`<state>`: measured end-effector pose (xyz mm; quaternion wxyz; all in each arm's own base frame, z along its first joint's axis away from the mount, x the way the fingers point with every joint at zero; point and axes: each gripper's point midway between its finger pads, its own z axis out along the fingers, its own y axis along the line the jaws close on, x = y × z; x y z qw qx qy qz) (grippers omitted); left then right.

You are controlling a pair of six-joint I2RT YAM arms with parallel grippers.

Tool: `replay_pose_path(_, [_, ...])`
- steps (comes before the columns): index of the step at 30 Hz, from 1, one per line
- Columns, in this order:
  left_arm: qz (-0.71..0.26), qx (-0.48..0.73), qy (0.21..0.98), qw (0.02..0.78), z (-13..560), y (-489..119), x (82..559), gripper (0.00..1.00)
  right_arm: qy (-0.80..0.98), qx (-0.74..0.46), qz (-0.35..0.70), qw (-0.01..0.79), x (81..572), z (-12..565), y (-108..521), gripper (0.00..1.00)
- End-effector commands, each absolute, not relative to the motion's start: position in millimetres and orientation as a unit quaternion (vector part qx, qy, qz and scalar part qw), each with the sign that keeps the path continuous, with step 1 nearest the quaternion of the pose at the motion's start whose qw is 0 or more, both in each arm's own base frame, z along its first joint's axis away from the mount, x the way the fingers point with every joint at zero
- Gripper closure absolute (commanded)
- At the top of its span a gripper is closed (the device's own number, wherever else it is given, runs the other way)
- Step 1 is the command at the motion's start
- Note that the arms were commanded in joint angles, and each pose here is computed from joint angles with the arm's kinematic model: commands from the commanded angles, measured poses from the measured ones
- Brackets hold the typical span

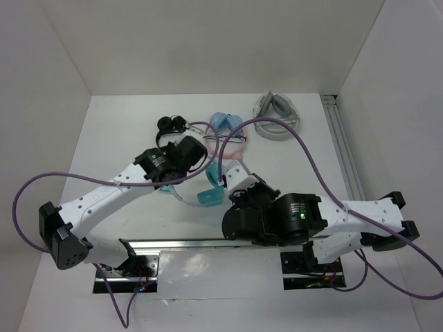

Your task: Wrap the headphones

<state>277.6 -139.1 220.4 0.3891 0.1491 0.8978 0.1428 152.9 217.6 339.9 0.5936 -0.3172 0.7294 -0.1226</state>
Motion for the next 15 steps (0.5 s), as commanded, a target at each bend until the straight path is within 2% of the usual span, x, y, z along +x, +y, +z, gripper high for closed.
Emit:
replay_pose_path(1, [0.130,0.224,0.884,0.388,209,-169,263,1.00,0.708,-0.248,-0.141,0.646,170,391,185,1.00])
replay_pose_path(6, [0.102,0.339,0.869,0.344,177,-215,216,1.00,0.704,-0.224,-0.135,0.660,182,409,176,1.00])
replay_pose_path(10, [0.059,0.418,0.850,0.315,162,-245,174,1.00,0.705,-0.204,-0.076,0.674,188,428,161,1.00])
replay_pose_path(15, [-0.002,0.457,0.833,0.312,162,-267,155,1.00,0.707,-0.244,-0.067,0.660,189,411,174,1.00])
